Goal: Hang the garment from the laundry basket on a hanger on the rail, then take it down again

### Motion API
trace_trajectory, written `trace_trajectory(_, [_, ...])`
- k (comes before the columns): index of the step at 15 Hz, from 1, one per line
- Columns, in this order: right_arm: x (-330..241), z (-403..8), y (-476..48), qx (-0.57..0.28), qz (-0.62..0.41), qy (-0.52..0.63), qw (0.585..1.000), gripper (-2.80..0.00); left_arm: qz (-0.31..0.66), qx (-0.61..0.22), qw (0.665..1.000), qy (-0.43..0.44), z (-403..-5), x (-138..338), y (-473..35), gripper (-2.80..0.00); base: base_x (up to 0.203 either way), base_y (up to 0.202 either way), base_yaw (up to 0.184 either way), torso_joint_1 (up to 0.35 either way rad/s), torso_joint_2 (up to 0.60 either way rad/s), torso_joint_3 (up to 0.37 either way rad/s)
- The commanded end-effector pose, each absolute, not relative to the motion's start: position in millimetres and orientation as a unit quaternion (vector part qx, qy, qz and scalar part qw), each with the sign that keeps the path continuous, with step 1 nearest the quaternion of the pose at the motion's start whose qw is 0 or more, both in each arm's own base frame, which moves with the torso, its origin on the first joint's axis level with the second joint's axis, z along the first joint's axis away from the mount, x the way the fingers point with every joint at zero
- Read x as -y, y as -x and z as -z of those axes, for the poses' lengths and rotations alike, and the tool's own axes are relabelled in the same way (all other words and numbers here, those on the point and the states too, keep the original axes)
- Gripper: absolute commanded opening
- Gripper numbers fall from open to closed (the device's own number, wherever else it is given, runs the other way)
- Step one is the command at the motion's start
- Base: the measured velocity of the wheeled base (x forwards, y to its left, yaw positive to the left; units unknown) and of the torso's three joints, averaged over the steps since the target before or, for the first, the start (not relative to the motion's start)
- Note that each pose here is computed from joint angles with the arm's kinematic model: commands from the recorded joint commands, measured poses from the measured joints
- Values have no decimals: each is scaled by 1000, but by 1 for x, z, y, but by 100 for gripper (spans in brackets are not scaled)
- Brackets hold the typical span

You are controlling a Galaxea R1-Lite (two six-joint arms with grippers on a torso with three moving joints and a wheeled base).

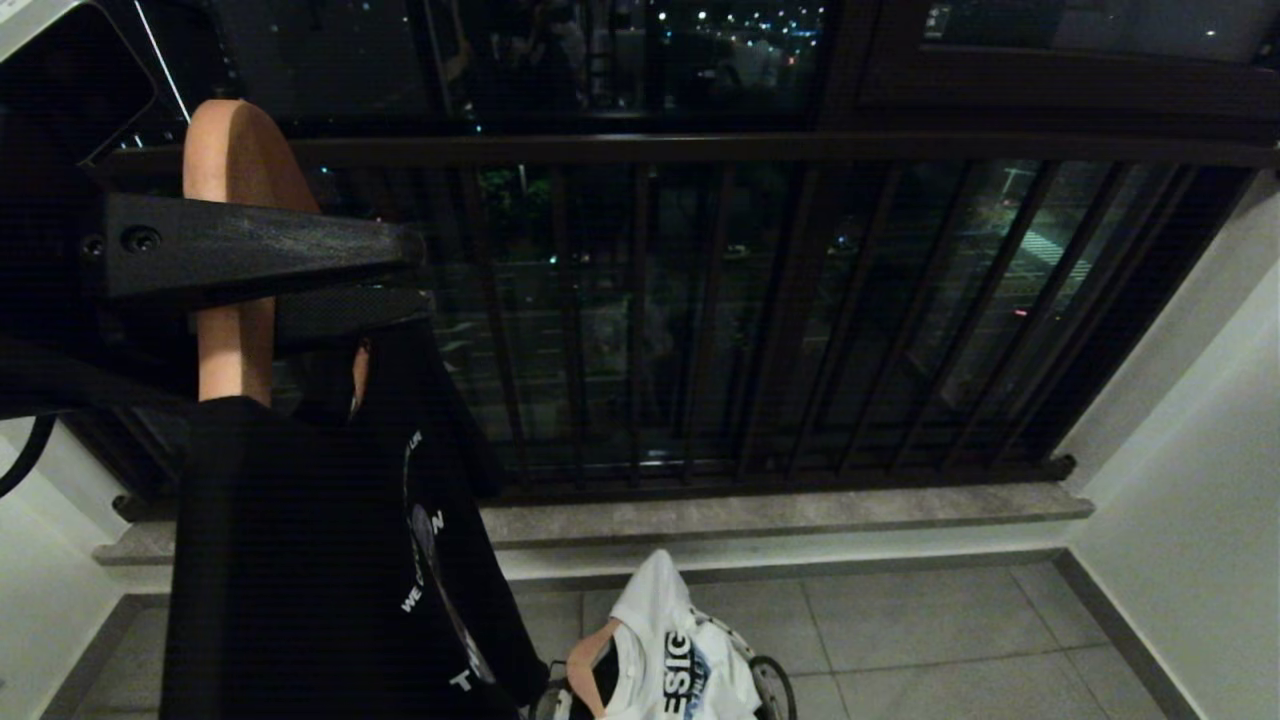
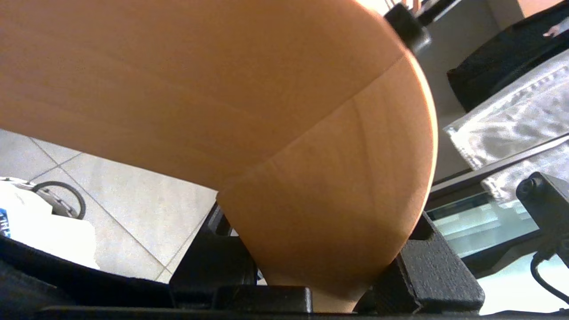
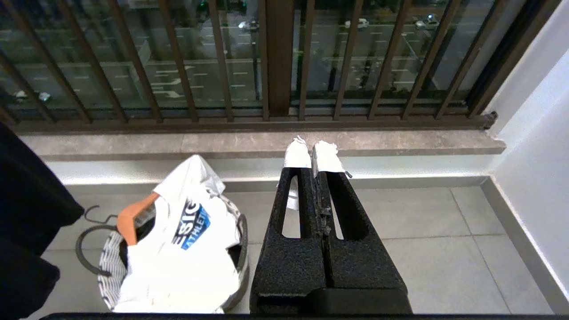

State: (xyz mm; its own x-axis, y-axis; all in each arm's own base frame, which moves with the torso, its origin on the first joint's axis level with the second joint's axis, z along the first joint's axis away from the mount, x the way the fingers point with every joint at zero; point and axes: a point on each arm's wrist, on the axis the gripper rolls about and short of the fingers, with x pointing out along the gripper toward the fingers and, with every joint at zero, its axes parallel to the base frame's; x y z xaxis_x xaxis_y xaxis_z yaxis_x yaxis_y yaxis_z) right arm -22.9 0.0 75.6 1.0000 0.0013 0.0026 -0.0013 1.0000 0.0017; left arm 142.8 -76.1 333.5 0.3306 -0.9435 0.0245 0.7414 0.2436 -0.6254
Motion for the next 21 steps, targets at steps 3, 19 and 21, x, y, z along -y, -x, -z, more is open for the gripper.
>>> trace_trajectory(3, [0,-76,23,1,-1,-1,1000,-280,552,-182,765,277,-334,75,-140,-280,0,0,0,-176,473,280])
trace_trajectory(19, [0,-76,23,1,-1,-4,1000,-280,556,-172,765,277,-336,71,-128,-280,0,0,0,-158,515,353])
trace_trajectory(21, [0,-76,23,1,-1,-5,1000,-280,557,-169,765,276,-337,70,-127,-280,0,0,0,-76,459,383])
